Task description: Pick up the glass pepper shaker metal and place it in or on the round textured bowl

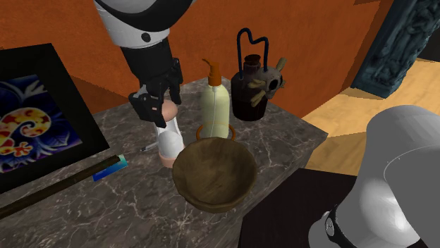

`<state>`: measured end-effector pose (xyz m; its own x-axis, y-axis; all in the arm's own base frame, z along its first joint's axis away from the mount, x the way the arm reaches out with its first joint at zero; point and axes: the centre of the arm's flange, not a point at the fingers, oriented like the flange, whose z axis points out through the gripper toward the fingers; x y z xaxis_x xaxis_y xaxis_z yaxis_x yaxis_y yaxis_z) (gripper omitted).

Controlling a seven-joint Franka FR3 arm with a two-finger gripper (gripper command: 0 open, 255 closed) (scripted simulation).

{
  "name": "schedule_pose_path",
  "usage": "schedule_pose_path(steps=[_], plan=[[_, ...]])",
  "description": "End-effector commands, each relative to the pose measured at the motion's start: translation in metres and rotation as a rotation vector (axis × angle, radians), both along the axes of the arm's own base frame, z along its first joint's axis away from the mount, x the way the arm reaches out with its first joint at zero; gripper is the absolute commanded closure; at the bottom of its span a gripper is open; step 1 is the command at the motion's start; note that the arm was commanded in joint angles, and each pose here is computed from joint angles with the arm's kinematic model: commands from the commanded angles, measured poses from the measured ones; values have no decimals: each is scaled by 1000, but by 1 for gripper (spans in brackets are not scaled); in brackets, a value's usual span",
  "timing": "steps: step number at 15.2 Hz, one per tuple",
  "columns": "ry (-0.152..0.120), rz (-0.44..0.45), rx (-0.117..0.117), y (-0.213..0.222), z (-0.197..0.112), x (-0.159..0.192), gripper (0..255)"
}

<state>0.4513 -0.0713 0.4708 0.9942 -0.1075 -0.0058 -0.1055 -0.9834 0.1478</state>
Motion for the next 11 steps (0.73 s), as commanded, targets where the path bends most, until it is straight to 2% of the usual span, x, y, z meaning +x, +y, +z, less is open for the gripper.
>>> schedule_pose_path(steps=[1, 8, 11], plan=[[1, 0, 0, 0, 0, 0, 255], [1, 0, 0, 0, 0, 0, 255], [1, 0, 0, 0, 16, 0, 255]])
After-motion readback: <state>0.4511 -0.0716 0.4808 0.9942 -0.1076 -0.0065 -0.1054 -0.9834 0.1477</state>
